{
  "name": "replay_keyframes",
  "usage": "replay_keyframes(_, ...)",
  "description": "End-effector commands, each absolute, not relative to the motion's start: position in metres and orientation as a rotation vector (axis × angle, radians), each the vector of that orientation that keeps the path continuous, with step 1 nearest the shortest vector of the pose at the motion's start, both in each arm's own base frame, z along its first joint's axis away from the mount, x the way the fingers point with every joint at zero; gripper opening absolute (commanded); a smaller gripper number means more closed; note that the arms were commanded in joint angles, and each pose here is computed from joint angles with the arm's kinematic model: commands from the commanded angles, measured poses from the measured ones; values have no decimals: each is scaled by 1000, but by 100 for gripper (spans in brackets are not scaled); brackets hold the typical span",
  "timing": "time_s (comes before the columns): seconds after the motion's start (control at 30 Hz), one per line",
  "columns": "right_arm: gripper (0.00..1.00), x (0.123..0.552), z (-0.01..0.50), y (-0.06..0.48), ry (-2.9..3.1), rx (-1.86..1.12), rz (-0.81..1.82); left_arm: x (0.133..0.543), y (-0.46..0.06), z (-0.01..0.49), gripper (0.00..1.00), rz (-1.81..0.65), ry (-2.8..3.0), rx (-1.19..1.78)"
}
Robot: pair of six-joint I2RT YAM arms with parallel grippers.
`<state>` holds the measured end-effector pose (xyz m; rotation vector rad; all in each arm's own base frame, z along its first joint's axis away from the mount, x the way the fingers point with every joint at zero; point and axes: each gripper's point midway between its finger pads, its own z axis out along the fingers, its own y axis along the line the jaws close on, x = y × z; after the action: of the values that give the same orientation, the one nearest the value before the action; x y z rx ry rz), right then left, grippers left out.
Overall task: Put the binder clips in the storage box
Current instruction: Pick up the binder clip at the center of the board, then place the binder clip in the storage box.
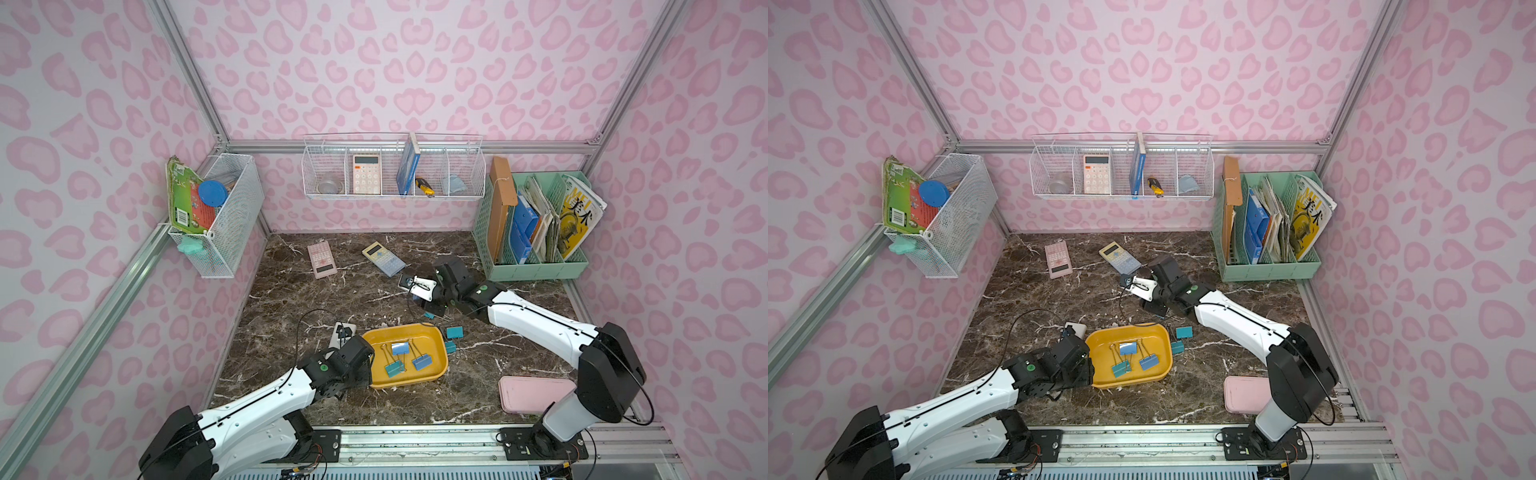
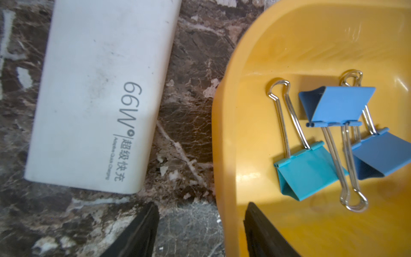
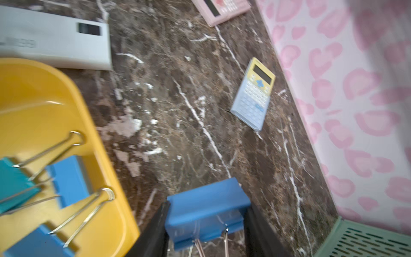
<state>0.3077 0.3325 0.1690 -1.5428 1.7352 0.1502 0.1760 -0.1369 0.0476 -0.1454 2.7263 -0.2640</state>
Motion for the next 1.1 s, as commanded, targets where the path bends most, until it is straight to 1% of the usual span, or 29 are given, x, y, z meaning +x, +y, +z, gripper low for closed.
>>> replay_keyframes(0.0, 34, 274, 162, 348, 1754, -1559, 185, 178, -137, 48, 66, -253, 2724, -140)
replay_keyframes(0.23, 34, 222, 131, 366, 1798, -1602, 297, 182, -141, 50, 66, -252, 2724, -135)
replay_keyframes(0.4, 35, 214, 104, 364, 1879, -1593, 324, 183, -143, 50, 66, -255, 2726, -136)
replay_keyframes(0.5, 39, 213, 94, 363, 1913, -1582, 328, 184, -142, 49, 66, -240, 2730, -137)
replay_keyframes(0.57, 47, 217, 89, 361, 1924, -1568, 304, 185, -144, 49, 66, -233, 2733, -135)
replay_keyframes(0.67, 57, 220, 86, 361, 1925, -1568, 296, 187, -145, 48, 65, -222, 2737, -139)
replay_keyframes(0.87, 65, 227, 93, 362, 1916, -1534, 308, 190, -145, 46, 65, -199, 2744, -141)
replay_keyframes(0.97, 64, 228, 99, 361, 1911, -1521, 308, 190, -146, 45, 65, -192, 2752, -142)
replay_keyframes(1.07, 60, 240, 128, 355, 1913, -1395, 343, 191, -146, 43, 65, -183, 2755, -142)
